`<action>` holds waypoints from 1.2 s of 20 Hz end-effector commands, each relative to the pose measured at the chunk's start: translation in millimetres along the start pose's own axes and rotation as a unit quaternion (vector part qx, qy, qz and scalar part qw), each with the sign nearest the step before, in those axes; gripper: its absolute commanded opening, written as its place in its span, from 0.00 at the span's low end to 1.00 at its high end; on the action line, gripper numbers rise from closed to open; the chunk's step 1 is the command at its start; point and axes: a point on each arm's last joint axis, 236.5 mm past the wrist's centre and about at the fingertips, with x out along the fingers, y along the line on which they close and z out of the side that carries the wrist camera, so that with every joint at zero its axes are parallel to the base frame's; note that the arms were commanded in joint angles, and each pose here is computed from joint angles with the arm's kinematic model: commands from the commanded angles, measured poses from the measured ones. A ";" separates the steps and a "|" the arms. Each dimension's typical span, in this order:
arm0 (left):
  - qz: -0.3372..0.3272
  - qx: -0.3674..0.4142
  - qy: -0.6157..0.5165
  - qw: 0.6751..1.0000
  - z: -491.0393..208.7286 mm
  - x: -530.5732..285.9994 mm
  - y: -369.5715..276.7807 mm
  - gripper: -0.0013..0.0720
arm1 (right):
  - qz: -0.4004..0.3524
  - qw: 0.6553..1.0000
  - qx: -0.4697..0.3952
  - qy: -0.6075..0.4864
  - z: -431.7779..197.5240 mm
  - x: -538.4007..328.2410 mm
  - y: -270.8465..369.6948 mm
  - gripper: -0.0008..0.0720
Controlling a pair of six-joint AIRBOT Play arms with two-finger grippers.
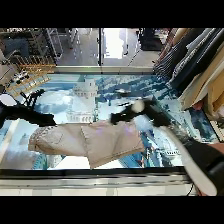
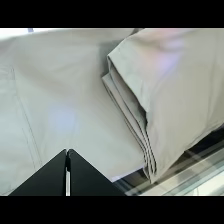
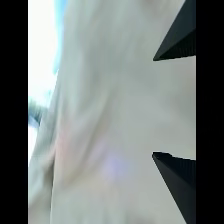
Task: Fold the clothes and pants, and hang the long-sleeved shirts on hangers.
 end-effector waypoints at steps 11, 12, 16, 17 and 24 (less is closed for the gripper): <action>-0.008 0.015 0.027 0.999 -10.5 4.4 -12.0 0.03 | 0.246 0.959 0.137 0.038 -70.4 29.6 -108.7 0.98; -0.008 0.017 0.028 0.999 -10.5 4.9 -13.2 0.03 | 0.270 0.953 0.130 0.048 -70.1 33.5 -97.4 0.97; -0.014 0.031 0.041 0.999 -12.4 13.7 -24.8 0.03 | 0.271 0.955 0.103 0.062 -55.0 46.5 -70.0 0.03; -0.015 0.036 0.046 0.998 -13.6 17.6 -28.7 0.03 | 0.223 0.969 0.096 0.057 -48.1 40.1 -86.3 0.03; -0.009 0.058 0.051 0.997 -19.7 75.6 -42.8 0.03 | -0.131 0.967 0.214 -0.041 -50.7 -130.8 -251.0 0.03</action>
